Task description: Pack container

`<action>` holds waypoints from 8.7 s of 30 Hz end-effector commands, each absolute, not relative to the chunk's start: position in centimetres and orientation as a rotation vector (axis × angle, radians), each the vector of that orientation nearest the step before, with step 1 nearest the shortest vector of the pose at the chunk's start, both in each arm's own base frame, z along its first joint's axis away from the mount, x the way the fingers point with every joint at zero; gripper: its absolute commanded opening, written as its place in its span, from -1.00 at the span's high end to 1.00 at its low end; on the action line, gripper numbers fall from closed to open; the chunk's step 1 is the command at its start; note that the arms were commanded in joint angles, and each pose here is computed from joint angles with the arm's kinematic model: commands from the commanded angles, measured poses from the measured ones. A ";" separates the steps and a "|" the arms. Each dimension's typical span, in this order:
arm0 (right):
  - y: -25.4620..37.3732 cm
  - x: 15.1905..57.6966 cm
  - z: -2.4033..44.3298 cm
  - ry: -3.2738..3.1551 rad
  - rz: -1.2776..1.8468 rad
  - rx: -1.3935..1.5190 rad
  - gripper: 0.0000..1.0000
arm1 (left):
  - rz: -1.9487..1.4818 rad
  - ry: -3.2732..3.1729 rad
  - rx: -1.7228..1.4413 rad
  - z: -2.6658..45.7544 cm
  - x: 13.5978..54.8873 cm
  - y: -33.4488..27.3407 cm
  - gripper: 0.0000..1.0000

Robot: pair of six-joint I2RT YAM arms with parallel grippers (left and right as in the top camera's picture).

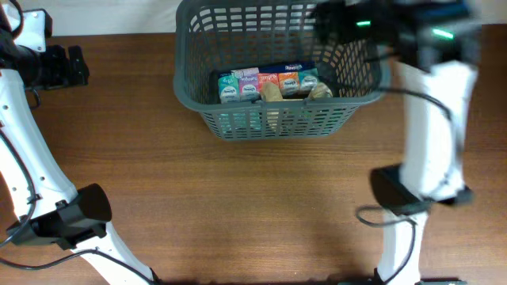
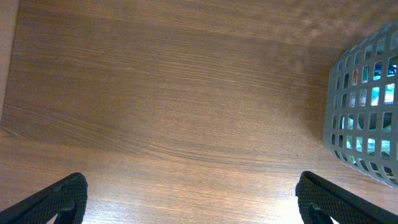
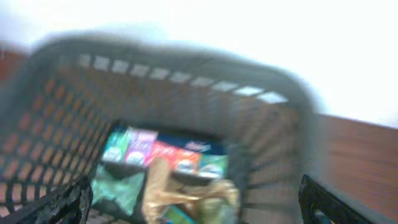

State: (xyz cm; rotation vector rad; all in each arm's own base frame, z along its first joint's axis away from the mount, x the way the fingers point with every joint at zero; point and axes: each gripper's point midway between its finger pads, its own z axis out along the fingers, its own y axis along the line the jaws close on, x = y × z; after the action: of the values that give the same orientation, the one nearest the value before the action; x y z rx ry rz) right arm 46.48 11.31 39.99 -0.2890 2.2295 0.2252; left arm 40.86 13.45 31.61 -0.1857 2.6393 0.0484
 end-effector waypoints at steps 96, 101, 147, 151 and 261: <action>0.7 22.8 13.4 1.852 0.181 0.076 -0.98 | 0.024 2.648 -0.201 31.1 41.0 13.4 -0.98; 0.7 22.8 13.4 1.852 0.181 0.076 -0.98 | 0.023 2.648 -0.201 31.1 41.0 13.4 -0.98; 0.7 22.8 13.4 1.853 0.181 0.076 -0.98 | 0.068 1.434 0.255 29.7 22.4 -2.5 -0.98; 0.7 22.8 13.4 1.853 0.181 0.076 -0.98 | 0.072 1.407 0.252 27.1 22.7 -2.5 -0.98; 0.7 22.8 13.4 1.852 0.181 0.076 -0.98 | -0.053 1.643 0.077 15.8 24.5 -1.6 -0.98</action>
State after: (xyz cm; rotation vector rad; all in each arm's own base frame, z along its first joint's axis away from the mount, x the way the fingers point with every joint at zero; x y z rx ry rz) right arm 22.74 0.73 13.55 0.0686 1.8545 0.1791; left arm 24.56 -1.32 16.05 0.0522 1.6409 -0.0513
